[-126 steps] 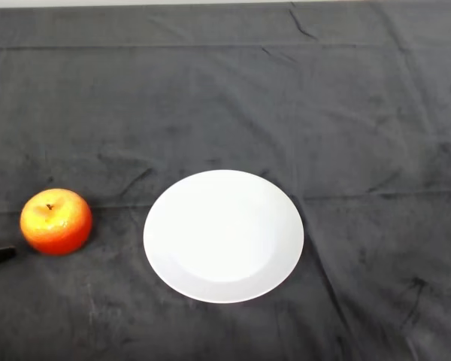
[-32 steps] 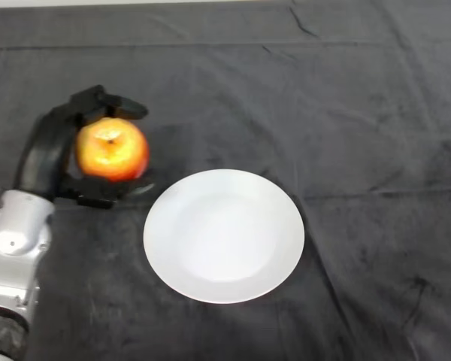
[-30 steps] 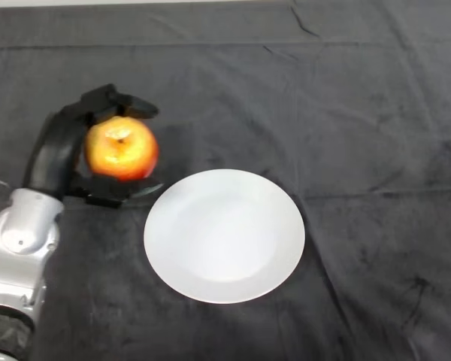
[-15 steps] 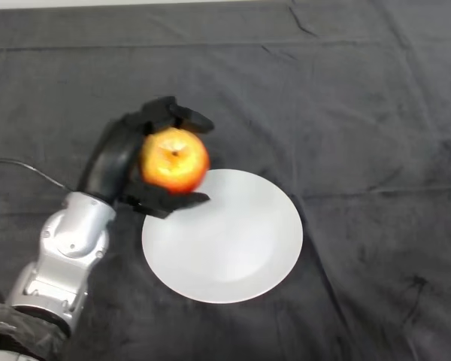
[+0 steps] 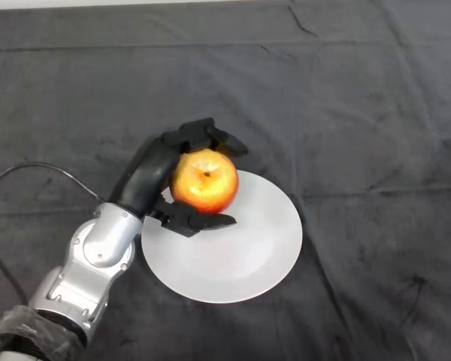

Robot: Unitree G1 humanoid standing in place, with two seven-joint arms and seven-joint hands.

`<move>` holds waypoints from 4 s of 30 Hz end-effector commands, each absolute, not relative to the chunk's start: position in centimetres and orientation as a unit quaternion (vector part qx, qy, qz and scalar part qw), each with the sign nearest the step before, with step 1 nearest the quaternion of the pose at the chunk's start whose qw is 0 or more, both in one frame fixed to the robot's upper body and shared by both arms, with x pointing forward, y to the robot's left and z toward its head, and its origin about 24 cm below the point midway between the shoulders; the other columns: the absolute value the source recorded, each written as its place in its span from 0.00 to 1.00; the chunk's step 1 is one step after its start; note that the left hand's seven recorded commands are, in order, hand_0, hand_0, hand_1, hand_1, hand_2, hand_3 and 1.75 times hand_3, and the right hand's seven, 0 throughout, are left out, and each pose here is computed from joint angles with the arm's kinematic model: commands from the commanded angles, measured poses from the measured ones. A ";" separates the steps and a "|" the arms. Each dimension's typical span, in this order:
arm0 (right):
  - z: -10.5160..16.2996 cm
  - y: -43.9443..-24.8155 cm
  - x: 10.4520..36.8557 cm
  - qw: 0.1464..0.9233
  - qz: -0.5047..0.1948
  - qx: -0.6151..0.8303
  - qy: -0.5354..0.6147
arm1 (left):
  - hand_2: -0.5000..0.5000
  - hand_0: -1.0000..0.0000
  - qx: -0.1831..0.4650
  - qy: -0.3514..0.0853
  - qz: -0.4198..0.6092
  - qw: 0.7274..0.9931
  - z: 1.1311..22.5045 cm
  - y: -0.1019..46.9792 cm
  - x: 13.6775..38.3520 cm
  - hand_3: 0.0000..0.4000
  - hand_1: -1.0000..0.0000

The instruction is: Move the apple to the plate

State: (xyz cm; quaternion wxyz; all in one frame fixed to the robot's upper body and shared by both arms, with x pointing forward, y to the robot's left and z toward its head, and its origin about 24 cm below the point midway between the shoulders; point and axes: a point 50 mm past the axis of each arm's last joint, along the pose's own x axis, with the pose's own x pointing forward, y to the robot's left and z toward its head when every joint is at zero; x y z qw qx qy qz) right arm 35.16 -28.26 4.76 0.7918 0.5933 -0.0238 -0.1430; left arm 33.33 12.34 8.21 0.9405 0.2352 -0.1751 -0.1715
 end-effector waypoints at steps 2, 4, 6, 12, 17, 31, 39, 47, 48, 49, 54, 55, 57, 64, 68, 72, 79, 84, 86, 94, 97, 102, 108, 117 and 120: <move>6.4 -29.3 35.5 0.793 -0.140 0.591 -0.057 | 0.50 0.00 0.230 -0.185 -0.180 0.939 8.3 12.0 32.6 1.00 0.00; 6.4 -29.3 35.5 0.793 -0.140 0.591 -0.056 | 0.50 0.00 0.230 -0.182 -0.187 0.938 8.1 11.7 32.5 1.00 0.00; 6.4 -29.3 35.5 0.793 -0.140 0.591 -0.056 | 0.50 0.00 0.231 -0.180 -0.194 0.936 7.9 11.4 32.4 1.00 0.00; 6.4 -29.3 35.5 0.793 -0.140 0.591 -0.056 | 0.50 0.00 0.239 -0.171 -0.214 0.931 7.1 10.7 32.2 1.00 0.00; 6.4 -29.3 35.5 0.792 -0.140 0.591 -0.056 | 0.50 0.00 0.256 -0.164 -0.229 0.925 6.7 10.3 32.1 1.00 0.00; 6.4 -29.3 35.5 0.792 -0.140 0.591 -0.057 | 0.50 0.00 0.283 -0.145 -0.257 0.913 5.7 9.7 31.9 1.00 0.00; 6.4 -29.3 35.5 0.792 -0.140 0.591 -0.057 | 0.44 0.00 0.284 -0.133 -0.266 0.911 5.4 9.6 31.9 1.00 0.12; 6.4 -29.3 35.5 0.792 -0.140 0.592 -0.057 | 0.00 0.00 0.283 -0.127 -0.269 0.912 5.4 9.6 32.0 1.00 1.00; 6.4 -29.3 35.5 0.792 -0.140 0.592 -0.057 | 0.02 0.03 0.282 -0.127 -0.269 0.912 5.5 9.6 32.0 0.97 1.00; 6.4 -29.3 35.5 0.792 -0.140 0.592 -0.057 | 0.03 0.05 0.282 -0.127 -0.269 0.912 5.5 9.6 32.0 0.95 1.00; 6.4 -29.3 35.5 0.792 -0.140 0.592 -0.057 | 0.37 0.74 0.280 -0.128 -0.267 0.913 5.7 9.7 32.1 0.26 1.00; 6.4 -29.3 35.5 0.792 -0.140 0.592 -0.057 | 0.43 0.86 0.279 -0.128 -0.267 0.914 5.8 9.7 32.1 0.14 1.00; 6.4 -29.3 35.5 0.792 -0.140 0.592 -0.057 | 0.50 1.00 0.278 -0.129 -0.265 0.914 5.9 9.7 32.2 0.00 1.00; 6.4 -29.3 35.5 0.792 -0.140 0.592 -0.057 | 0.50 1.00 0.270 -0.135 -0.256 0.918 6.3 9.9 32.4 0.00 1.00; 6.4 -29.3 35.5 0.792 -0.140 0.592 -0.057 | 0.50 1.00 0.264 -0.141 -0.247 0.922 6.8 10.3 32.6 0.00 1.00; 6.4 -29.3 35.5 0.792 -0.140 0.591 -0.057 | 0.50 1.00 0.257 -0.148 -0.232 0.926 7.5 11.1 33.0 0.00 1.00; 6.4 -29.3 35.5 0.792 -0.140 0.591 -0.057 | 0.50 1.00 0.244 -0.162 -0.184 0.938 8.8 13.0 33.9 0.00 1.00; 6.4 -29.3 35.5 0.792 -0.140 0.591 -0.057 | 0.50 1.00 0.233 -0.168 -0.141 0.948 9.2 14.2 34.3 0.00 1.00; 6.4 -29.3 35.5 0.792 -0.140 0.591 -0.057 | 0.50 1.00 0.229 -0.170 -0.123 0.951 9.4 14.9 34.5 0.00 1.00; 6.4 -29.3 35.5 0.792 -0.140 0.592 -0.057 | 0.50 1.00 0.219 -0.177 -0.057 0.958 10.5 17.6 34.9 0.00 1.00; 6.4 -29.3 35.5 0.792 -0.140 0.592 -0.057 | 0.50 1.00 0.218 -0.180 -0.033 0.959 10.8 18.7 35.0 0.00 1.00; 6.4 -29.3 35.5 0.792 -0.140 0.592 -0.057 | 0.50 1.00 0.216 -0.185 0.007 0.959 11.4 20.4 35.0 0.00 1.00; 6.4 -29.3 35.5 0.792 -0.140 0.592 -0.057 | 0.50 1.00 0.213 -0.188 0.052 0.957 11.9 22.6 34.9 0.00 1.00; 6.4 -29.3 35.5 0.792 -0.140 0.592 -0.057 | 0.50 1.00 0.208 -0.186 0.124 0.952 12.6 26.7 34.3 0.00 1.00; 6.4 -29.3 35.5 0.792 -0.140 0.592 -0.057 | 0.50 1.00 0.205 -0.184 0.149 0.950 12.9 28.0 34.1 0.00 1.00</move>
